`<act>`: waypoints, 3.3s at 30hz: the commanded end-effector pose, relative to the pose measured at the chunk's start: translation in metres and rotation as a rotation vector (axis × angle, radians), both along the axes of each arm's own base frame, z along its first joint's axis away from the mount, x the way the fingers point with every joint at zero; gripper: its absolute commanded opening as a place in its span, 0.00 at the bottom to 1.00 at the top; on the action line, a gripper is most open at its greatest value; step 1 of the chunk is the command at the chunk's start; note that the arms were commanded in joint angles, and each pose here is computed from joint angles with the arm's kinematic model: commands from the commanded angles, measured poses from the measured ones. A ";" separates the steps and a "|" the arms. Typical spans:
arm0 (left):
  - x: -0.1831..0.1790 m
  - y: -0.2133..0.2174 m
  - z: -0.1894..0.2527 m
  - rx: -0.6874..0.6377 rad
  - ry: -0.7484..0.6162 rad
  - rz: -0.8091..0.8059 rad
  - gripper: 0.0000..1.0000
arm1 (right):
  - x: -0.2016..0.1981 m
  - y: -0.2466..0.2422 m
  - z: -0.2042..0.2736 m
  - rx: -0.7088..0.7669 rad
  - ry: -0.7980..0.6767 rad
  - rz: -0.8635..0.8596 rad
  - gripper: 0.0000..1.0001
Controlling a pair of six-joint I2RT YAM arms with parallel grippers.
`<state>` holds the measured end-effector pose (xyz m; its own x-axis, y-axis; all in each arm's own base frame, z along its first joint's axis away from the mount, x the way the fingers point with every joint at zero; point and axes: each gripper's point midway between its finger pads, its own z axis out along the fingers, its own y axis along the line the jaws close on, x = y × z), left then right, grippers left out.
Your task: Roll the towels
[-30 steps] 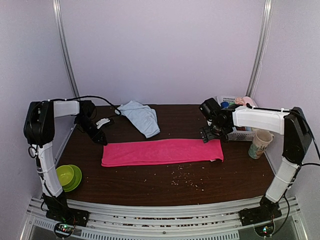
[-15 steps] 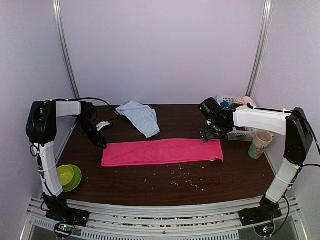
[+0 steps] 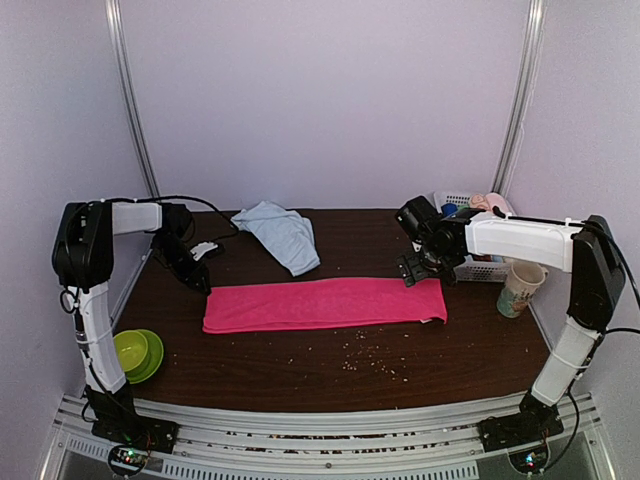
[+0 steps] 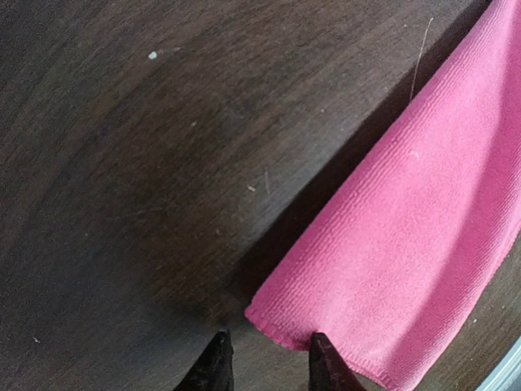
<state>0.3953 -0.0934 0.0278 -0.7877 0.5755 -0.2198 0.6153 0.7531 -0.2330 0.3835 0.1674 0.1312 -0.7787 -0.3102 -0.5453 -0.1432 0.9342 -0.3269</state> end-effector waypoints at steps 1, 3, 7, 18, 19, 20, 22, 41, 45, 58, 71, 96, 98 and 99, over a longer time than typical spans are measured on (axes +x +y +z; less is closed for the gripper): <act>0.004 -0.002 0.002 0.024 -0.017 0.000 0.35 | 0.000 -0.003 0.014 -0.015 -0.032 -0.003 1.00; 0.004 -0.003 0.002 0.036 -0.014 -0.003 0.35 | 0.000 -0.003 0.015 -0.017 -0.034 -0.005 0.99; 0.004 -0.004 0.001 0.063 -0.016 -0.008 0.32 | 0.000 -0.003 0.013 -0.018 -0.032 -0.004 0.99; 0.004 -0.005 0.002 0.063 -0.021 -0.018 0.00 | 0.001 -0.005 0.013 -0.031 -0.034 -0.009 0.99; 0.004 -0.005 0.002 0.063 -0.022 -0.019 0.00 | 0.001 -0.005 0.013 -0.032 -0.033 -0.009 1.00; 0.004 -0.005 0.003 0.059 -0.025 -0.016 0.00 | 0.001 -0.005 0.012 -0.033 -0.031 -0.008 1.00; 0.006 -0.003 0.004 0.068 -0.043 -0.002 0.00 | 0.001 -0.005 0.011 -0.037 -0.028 -0.008 0.99; 0.049 0.064 0.007 0.314 -0.112 0.020 0.00 | 0.002 0.043 -0.017 -0.138 0.066 0.151 0.99; 0.058 0.077 0.003 0.349 -0.115 0.030 0.00 | -0.003 0.050 -0.022 -0.166 0.085 0.195 1.00; 0.063 0.075 0.093 0.298 -0.324 0.057 0.76 | -0.004 0.025 -0.023 -0.127 0.109 0.107 0.95; 0.050 0.059 0.070 0.254 -0.298 -0.104 0.84 | 0.036 0.001 -0.056 0.016 0.172 -0.037 0.82; 0.057 0.054 0.011 0.100 -0.061 -0.141 0.58 | 0.050 0.004 -0.092 0.036 0.299 -0.006 0.73; 0.057 0.054 0.008 0.099 -0.053 -0.142 0.55 | 0.051 0.005 -0.094 0.037 0.305 -0.001 0.72; 0.056 0.054 0.006 0.097 -0.046 -0.140 0.53 | 0.051 0.006 -0.095 0.036 0.309 0.001 0.71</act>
<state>0.4521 -0.0375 0.0355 -0.6911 0.6974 -0.1897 0.7200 0.6872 -0.0965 0.4293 0.1709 0.0347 -0.9092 -0.2894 -0.2994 -0.2202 0.9444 -0.2440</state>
